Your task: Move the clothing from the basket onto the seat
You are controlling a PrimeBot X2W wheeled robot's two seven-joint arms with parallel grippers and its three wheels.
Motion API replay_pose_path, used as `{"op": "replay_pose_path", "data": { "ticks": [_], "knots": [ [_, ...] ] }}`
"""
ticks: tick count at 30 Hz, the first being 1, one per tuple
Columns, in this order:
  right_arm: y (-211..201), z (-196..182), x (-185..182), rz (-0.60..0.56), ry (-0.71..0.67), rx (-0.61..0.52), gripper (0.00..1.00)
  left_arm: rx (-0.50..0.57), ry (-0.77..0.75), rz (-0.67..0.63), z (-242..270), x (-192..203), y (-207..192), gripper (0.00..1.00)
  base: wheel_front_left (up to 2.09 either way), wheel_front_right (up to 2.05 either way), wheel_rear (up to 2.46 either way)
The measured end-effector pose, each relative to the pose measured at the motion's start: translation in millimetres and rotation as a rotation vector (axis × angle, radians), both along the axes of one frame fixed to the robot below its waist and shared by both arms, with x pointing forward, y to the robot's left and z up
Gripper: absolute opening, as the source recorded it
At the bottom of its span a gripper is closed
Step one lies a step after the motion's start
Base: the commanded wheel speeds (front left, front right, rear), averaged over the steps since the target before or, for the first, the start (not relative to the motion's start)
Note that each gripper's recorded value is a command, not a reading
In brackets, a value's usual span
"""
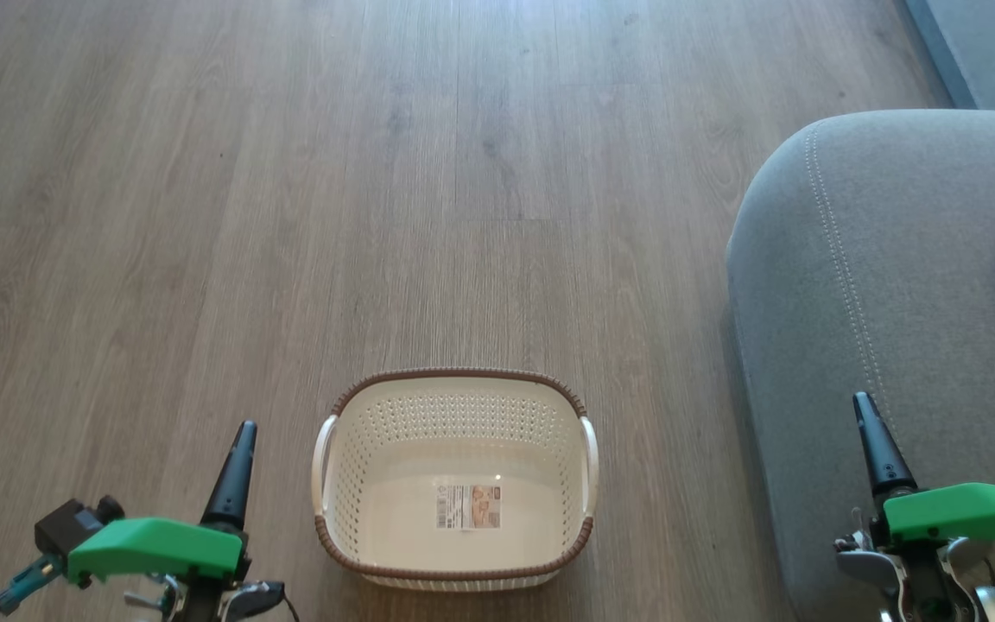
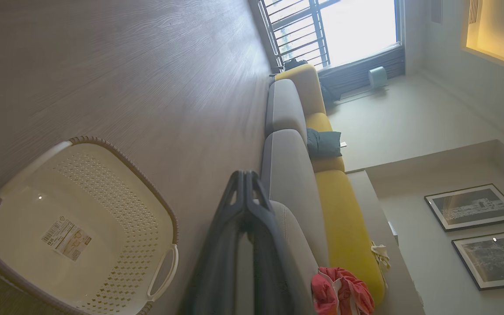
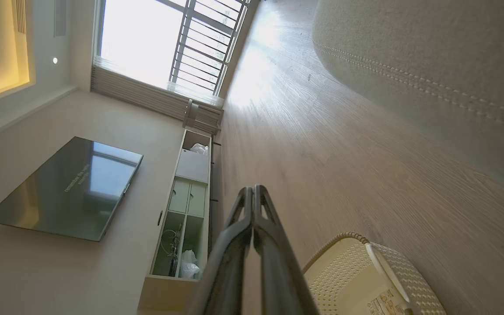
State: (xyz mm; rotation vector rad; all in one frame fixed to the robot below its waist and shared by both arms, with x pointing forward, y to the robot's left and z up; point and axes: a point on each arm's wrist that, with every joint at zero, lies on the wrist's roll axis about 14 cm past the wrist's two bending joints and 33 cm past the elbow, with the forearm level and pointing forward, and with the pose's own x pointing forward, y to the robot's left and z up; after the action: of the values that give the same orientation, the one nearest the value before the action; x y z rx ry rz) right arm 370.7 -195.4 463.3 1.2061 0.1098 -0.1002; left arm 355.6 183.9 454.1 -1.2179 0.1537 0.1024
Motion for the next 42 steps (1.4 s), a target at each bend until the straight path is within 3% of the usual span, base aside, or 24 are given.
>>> {"op": "replay_pose_path", "data": {
  "ticks": [32, 42],
  "knots": [
    [-11, 15, 3, -0.049, -0.060, 0.357, 0.00, -0.348, -0.054, 0.020, 18, 16, 1, 0.00, 0.00, 0.00, 0.00],
    [-11, 15, 3, -0.046, -0.060, 0.364, 0.00, -0.356, -0.067, 0.032, 21, 18, 6, 0.00, 0.00, 0.00, 0.00]
  ]
}}
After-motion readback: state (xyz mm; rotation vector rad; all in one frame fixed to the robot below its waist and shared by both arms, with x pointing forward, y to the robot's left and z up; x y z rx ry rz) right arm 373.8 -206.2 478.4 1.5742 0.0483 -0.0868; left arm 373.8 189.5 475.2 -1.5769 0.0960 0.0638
